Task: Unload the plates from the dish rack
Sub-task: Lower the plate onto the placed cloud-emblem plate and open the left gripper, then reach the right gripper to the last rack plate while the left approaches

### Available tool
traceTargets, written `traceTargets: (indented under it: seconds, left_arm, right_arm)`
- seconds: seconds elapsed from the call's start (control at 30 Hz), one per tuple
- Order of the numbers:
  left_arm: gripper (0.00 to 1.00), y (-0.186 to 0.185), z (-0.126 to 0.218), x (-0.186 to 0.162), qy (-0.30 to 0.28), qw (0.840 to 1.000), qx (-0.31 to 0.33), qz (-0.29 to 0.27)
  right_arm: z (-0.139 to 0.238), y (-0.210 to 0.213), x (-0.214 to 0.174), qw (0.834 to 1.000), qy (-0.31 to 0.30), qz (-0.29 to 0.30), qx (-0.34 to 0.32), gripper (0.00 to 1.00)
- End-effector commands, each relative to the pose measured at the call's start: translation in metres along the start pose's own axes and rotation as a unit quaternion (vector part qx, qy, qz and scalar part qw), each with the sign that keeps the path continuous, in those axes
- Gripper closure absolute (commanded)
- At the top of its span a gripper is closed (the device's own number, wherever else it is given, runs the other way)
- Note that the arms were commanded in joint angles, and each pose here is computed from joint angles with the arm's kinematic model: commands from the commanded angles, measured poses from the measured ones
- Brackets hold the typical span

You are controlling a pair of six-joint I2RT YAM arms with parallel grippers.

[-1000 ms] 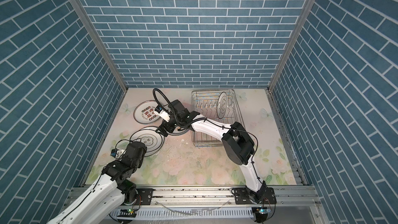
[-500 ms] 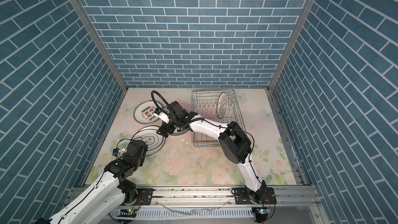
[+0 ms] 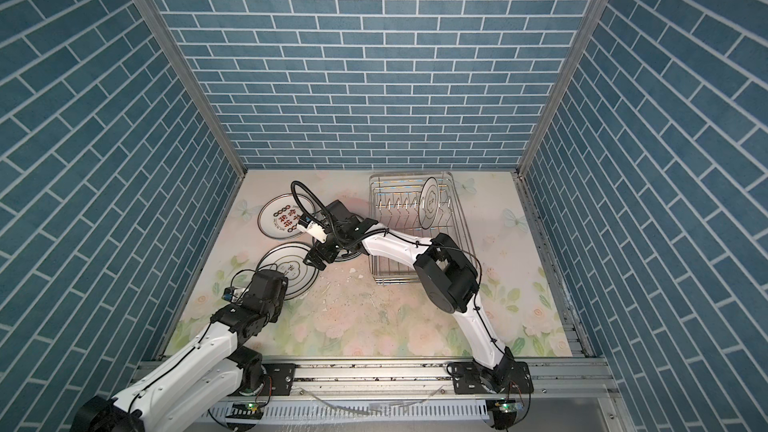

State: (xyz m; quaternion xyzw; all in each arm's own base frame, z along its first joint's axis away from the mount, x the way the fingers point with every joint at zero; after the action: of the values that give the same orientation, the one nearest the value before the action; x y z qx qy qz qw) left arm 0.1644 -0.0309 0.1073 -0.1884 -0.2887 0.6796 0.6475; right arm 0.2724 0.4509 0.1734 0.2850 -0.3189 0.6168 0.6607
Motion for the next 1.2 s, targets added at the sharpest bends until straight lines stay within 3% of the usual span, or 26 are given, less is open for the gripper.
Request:
traceTargets:
  seconds: [0.0, 0.23, 0.5, 0.7, 0.87, 0.9, 1.07, 1.17]
  left_arm:
    - [0.71, -0.007, 0.003, 0.003, -0.020, 1.000, -0.003, -0.009]
    - [0.69, -0.009, 0.000, 0.001, -0.017, 1.000, 0.008, -0.021]
    - [0.54, -0.011, 0.005, 0.007, -0.049, 0.998, 0.008, -0.029]
    - [0.54, -0.011, 0.005, 0.008, -0.052, 0.998, 0.005, -0.031]
    - [0.53, -0.026, 0.023, 0.018, -0.096, 0.993, 0.004, -0.065]
    - [0.50, -0.032, 0.028, 0.020, -0.103, 0.992, -0.005, -0.075]
    - [0.09, -0.063, 0.042, 0.015, -0.084, 0.984, -0.111, -0.114]
    - [0.00, -0.077, 0.043, 0.005, -0.048, 0.970, -0.195, -0.140]
  right_arm:
    - [0.001, -0.002, 0.008, 1.000, -0.013, 0.027, 0.007, 0.02]
    - [0.005, -0.002, 0.007, 1.000, -0.012, 0.028, -0.003, 0.03]
    - [0.019, 0.000, 0.010, 0.999, -0.027, 0.029, -0.018, 0.03]
    - [0.032, -0.001, 0.011, 0.998, -0.039, 0.033, -0.039, 0.03]
    - [0.064, -0.016, 0.017, 0.993, -0.083, -0.021, -0.083, 0.02]
    - [0.075, -0.019, 0.020, 0.989, -0.096, -0.031, -0.105, 0.02]
    - [0.131, -0.037, 0.020, 0.962, -0.096, -0.075, -0.243, 0.01]
    - [0.165, -0.052, 0.006, 0.935, -0.089, -0.116, -0.324, 0.01]
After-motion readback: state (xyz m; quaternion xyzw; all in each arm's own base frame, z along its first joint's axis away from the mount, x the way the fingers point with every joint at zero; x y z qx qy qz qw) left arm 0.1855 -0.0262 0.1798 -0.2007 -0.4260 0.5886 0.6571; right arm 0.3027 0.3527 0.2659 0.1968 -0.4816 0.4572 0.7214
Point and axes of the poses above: each gripper's point midway between its finger pads, its own z axis back along the fingers, its own y axis along the line the jaws close on, x = y × z, the point moved 9 cm from there along z, back along the fingers, and after that the axes turned 13 degrees about z, right-handed, at the moved point
